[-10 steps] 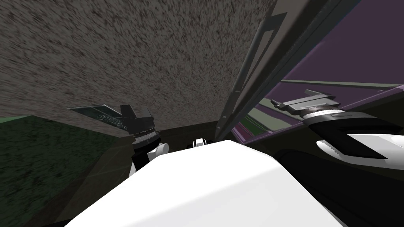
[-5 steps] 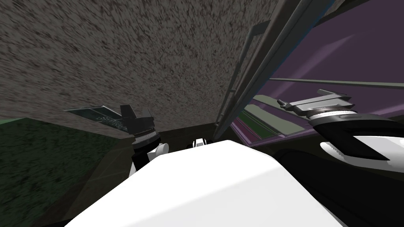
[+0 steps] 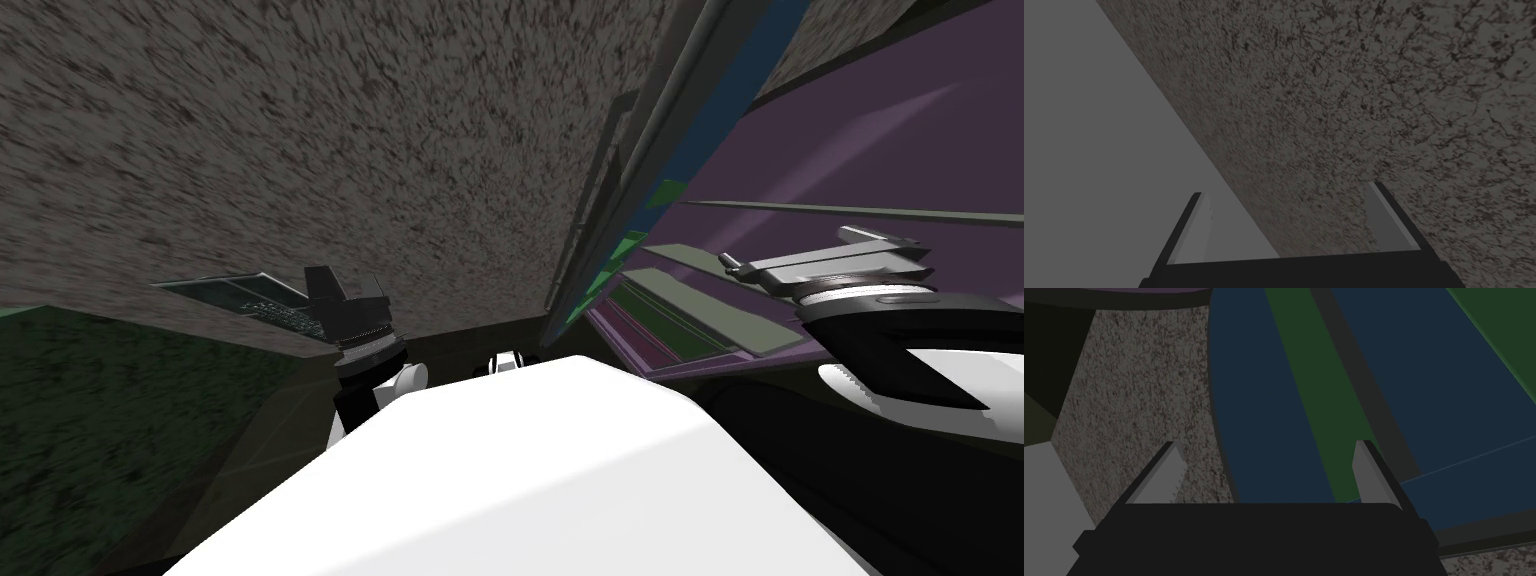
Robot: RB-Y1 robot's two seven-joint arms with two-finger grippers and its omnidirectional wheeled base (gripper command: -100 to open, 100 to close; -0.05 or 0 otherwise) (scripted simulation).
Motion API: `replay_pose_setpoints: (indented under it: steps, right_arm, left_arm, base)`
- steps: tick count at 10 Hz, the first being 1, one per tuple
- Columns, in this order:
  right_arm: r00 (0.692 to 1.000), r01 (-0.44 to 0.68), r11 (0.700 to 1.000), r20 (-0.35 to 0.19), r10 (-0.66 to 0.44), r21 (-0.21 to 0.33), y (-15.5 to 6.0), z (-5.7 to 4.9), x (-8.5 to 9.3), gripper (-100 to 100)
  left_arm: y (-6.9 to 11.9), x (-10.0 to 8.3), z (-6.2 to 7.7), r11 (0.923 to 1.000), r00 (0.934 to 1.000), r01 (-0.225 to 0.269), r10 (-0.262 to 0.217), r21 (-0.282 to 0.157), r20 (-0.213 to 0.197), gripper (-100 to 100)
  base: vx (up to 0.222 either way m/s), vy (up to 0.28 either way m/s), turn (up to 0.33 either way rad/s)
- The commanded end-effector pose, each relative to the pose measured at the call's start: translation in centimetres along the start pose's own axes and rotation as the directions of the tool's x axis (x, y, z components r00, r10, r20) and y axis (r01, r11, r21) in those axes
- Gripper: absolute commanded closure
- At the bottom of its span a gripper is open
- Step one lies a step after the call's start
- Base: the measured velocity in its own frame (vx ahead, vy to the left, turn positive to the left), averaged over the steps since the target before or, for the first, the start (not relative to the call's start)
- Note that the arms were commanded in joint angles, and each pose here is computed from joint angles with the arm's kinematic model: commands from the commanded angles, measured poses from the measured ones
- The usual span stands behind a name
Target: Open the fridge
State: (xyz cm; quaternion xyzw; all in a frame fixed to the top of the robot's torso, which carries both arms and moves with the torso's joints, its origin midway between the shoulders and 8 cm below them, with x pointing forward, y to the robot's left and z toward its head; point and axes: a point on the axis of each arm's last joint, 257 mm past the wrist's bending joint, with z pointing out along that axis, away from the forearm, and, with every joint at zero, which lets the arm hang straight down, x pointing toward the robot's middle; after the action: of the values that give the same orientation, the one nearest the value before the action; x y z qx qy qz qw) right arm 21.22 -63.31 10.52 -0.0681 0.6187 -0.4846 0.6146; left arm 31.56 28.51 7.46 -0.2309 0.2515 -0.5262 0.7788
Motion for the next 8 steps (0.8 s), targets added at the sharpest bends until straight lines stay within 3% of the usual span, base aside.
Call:
replay_pose_setpoints:
  steps: [1, 2, 8]
  right_arm:
    - [1.000, 0.003, 1.000, 0.004, -0.003, -0.003, -0.2, 0.1, -0.6, -100]
    - [1.000, 0.003, 1.000, 0.011, -0.003, -0.004, -1.0, 0.2, -1.9, -100]
    - [0.999, 0.000, 1.000, 0.035, 0.001, -0.024, -2.1, 0.9, -5.8, -100]
  left_arm:
    - [0.0, 0.0, 0.0, 1.0000, 1.0000, 0.000, 0.000, 0.000, 0.000, 0]
    - [0.0, 0.0, 0.0, 1.0000, 1.0000, 0.000, 0.000, 0.000, 0.000, 0]
    - [0.0, 0.0, 0.0, 1.0000, 1.0000, 0.000, 0.000, 0.000, 0.000, 0]
  base:
    - [0.052, -0.018, -0.005]
    - [0.024, -0.010, -0.070]
    - [0.017, -0.012, -0.055]
